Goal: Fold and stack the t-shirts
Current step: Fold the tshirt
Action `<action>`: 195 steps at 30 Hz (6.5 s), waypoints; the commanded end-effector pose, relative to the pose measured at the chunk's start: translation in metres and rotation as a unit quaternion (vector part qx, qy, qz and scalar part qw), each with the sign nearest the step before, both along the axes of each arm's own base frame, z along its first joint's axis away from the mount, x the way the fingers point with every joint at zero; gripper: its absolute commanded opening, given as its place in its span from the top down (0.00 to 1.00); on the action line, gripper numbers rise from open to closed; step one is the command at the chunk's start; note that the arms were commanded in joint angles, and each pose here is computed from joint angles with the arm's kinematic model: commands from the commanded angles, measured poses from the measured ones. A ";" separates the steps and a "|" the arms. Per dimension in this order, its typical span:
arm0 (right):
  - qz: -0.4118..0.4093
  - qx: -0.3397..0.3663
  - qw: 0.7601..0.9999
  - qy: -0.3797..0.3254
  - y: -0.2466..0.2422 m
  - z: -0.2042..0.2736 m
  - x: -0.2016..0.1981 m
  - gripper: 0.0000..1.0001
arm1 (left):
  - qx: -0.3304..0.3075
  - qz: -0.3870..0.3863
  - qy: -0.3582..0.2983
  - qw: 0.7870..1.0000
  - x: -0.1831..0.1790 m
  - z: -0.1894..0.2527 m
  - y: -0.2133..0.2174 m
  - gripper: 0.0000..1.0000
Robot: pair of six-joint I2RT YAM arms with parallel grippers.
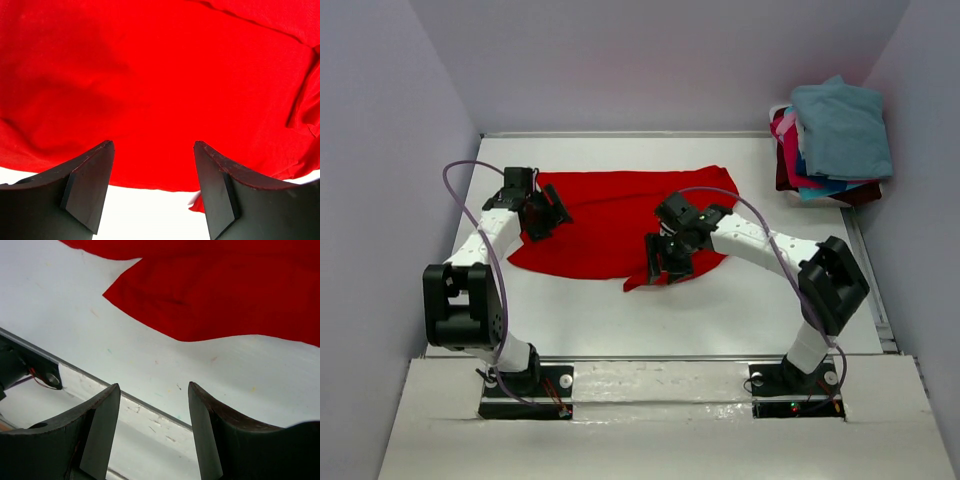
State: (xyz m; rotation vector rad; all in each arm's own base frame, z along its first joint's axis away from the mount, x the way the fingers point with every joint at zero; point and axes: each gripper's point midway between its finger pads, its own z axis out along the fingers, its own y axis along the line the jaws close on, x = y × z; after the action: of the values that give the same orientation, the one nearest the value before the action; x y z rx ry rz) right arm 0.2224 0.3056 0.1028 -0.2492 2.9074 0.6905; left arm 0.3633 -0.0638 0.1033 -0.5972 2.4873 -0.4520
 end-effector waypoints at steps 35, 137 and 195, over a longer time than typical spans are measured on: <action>0.026 -0.035 0.999 0.032 0.086 -0.024 -0.008 0.36 | 0.009 -0.041 0.002 0.999 0.015 -0.013 -0.005 0.24; -0.118 -0.199 0.971 -0.057 -0.056 0.040 -0.033 0.93 | 0.014 -0.050 0.028 0.998 0.017 -0.035 -0.004 0.24; -0.046 -0.183 0.982 -0.014 -0.047 0.014 -0.056 0.65 | 0.017 -0.054 0.037 0.998 0.013 -0.038 -0.003 0.24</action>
State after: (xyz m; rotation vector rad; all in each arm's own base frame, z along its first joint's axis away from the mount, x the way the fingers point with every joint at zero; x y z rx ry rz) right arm 0.1633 0.2286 0.1196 -0.0407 2.9783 -0.0040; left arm 0.3671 -0.0654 0.0536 -0.5144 2.6256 -0.4296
